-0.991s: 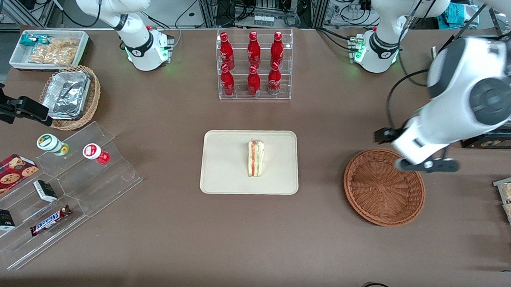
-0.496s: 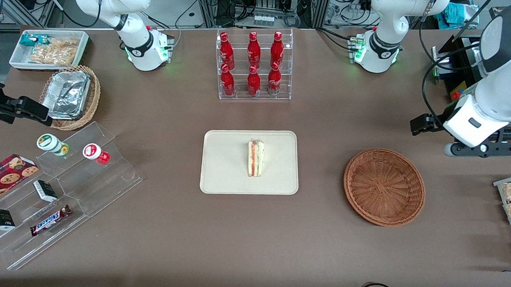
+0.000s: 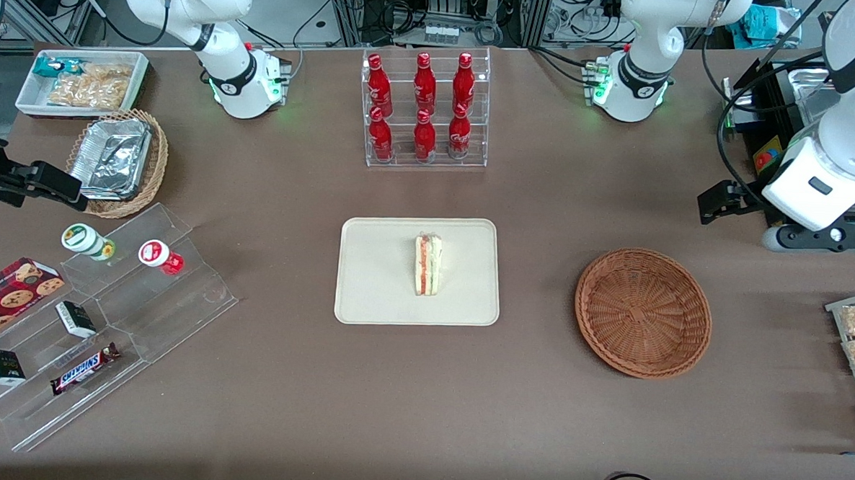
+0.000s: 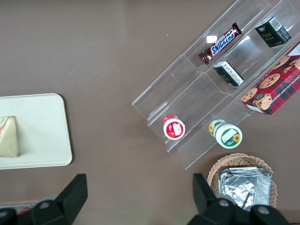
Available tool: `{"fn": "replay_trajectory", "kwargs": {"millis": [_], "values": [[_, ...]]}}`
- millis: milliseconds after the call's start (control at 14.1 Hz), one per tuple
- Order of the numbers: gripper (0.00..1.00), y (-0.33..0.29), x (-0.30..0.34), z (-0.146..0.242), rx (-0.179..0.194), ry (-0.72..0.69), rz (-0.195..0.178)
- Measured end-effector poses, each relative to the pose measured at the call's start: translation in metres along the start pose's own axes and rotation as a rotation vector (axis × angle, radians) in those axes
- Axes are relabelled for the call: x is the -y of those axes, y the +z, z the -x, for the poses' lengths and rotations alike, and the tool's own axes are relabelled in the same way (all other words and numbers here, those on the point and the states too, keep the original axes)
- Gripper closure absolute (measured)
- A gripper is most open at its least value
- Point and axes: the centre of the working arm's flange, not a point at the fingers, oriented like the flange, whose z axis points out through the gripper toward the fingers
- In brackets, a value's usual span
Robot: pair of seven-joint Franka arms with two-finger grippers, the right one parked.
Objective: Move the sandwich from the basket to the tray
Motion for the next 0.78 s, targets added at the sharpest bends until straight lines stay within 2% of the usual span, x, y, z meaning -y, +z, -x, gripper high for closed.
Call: {"fn": "replay_trajectory", "kwargs": {"millis": [283,425,779], "values": [[0.00,-0.008,0.000,0.001,-0.017,0.000,0.003],[0.00,-0.015,-0.001,0.003,-0.028,0.001,0.020],[0.00,-0.020,0.004,0.005,-0.034,-0.010,0.035]]}}
